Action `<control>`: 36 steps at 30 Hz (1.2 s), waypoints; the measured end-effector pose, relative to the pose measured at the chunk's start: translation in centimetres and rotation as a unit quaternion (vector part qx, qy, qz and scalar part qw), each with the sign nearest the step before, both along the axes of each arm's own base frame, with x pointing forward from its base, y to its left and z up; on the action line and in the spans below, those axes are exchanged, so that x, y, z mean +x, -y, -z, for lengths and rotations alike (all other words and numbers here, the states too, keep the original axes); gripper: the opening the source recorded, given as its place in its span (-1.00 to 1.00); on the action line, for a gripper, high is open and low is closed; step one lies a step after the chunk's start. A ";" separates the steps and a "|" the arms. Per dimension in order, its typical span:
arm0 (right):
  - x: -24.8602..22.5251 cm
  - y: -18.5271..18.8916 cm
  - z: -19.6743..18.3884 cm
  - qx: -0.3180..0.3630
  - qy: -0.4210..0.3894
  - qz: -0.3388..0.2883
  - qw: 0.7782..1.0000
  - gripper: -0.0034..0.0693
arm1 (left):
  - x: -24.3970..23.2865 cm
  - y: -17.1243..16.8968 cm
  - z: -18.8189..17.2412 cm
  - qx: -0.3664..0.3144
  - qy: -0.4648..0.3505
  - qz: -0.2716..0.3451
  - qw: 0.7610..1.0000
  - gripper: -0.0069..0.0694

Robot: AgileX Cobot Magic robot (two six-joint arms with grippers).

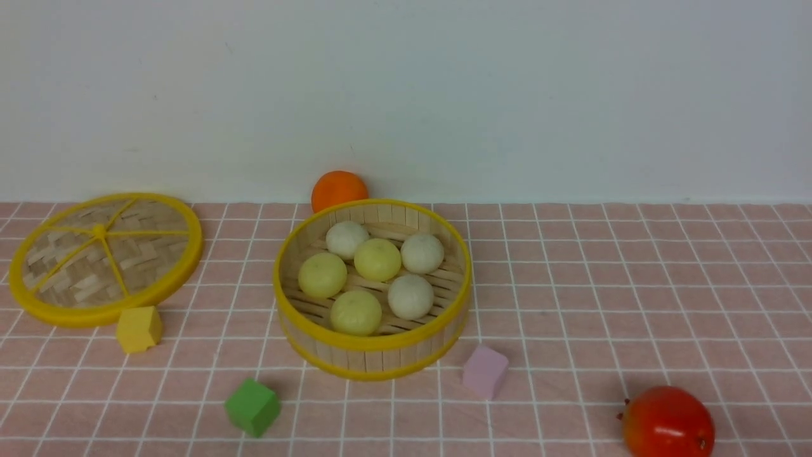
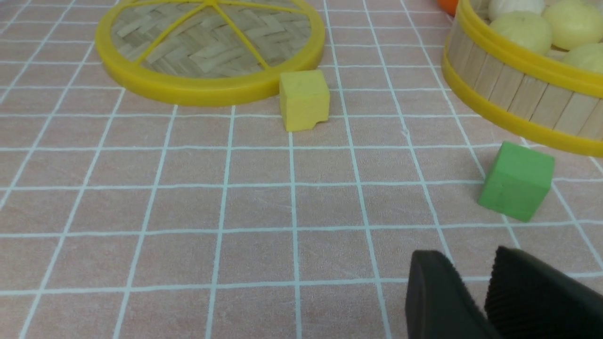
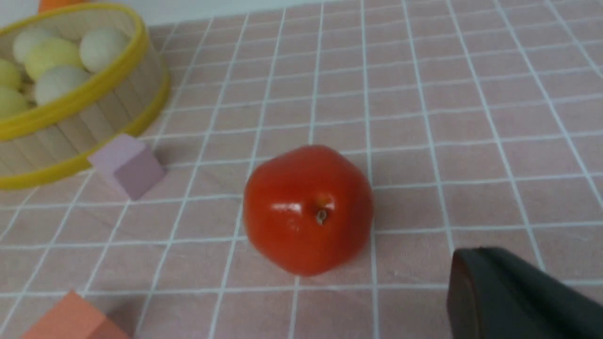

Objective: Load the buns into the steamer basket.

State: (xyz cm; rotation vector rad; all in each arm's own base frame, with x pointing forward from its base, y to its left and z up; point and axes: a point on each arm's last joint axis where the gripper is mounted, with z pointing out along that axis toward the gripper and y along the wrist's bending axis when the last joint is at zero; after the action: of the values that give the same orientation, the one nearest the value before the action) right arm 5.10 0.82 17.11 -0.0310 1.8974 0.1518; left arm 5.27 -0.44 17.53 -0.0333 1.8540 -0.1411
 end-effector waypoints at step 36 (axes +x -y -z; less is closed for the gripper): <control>0.0 -0.1 0.0 -0.008 0.002 -0.003 1.000 -0.79 | 0.0 0.0 0.0 0.000 0.000 0.000 1.000 -0.20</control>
State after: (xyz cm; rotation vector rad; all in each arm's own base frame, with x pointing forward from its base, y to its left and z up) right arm 5.09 0.88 17.12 -0.0477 1.8949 0.1418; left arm 5.27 -0.44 17.53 -0.0333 1.8540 -0.1411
